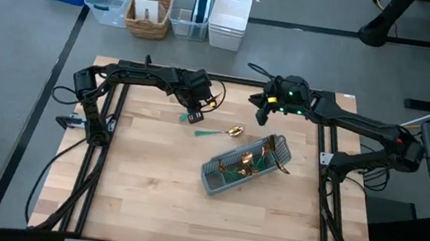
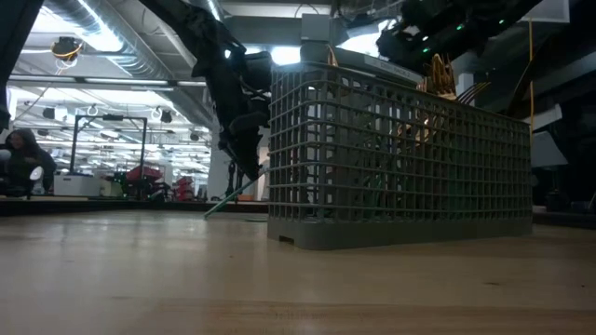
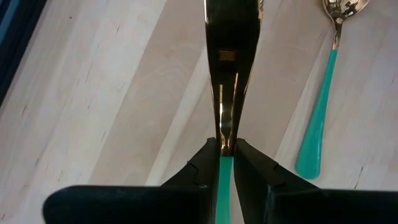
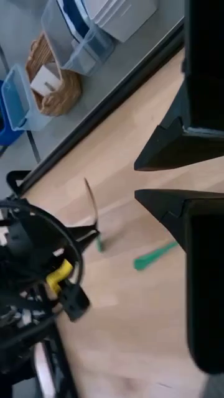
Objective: Sort silverware
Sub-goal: Put the gold knife into the gray silverware organizer
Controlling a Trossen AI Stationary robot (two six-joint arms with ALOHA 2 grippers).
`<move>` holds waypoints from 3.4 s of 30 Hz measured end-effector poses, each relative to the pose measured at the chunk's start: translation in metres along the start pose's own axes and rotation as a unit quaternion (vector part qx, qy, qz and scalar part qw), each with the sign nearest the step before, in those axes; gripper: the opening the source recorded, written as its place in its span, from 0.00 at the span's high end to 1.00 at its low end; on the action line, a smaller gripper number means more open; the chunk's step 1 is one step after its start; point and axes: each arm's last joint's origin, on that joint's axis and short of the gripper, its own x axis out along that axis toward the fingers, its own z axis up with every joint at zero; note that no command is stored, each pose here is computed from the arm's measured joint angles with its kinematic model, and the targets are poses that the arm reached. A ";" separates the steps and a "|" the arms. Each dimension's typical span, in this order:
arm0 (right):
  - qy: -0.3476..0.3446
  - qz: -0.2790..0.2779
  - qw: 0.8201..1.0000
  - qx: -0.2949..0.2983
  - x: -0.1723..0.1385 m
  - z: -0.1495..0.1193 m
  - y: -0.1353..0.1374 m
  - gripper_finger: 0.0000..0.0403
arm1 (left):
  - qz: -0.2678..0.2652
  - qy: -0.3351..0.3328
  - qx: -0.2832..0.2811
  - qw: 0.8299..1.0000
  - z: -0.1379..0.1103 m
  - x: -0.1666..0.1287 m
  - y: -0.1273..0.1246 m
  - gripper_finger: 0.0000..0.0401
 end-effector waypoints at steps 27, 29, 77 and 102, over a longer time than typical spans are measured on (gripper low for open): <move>-0.048 0.025 0.969 0.242 0.083 -0.015 -0.012 0.84 | 0.000 0.000 0.000 1.000 0.000 0.000 0.000 0.92; -0.044 0.024 0.966 0.255 0.087 -0.018 -0.013 0.84 | 0.000 0.000 0.000 1.000 0.000 0.000 0.000 0.92; -0.049 -0.001 0.961 0.271 0.125 -0.026 0.007 0.84 | 0.000 0.000 0.001 1.000 0.000 0.000 -0.001 0.92; -0.036 0.016 0.962 0.270 0.127 -0.023 0.008 0.84 | -0.001 0.000 0.004 1.000 0.000 0.000 -0.001 0.92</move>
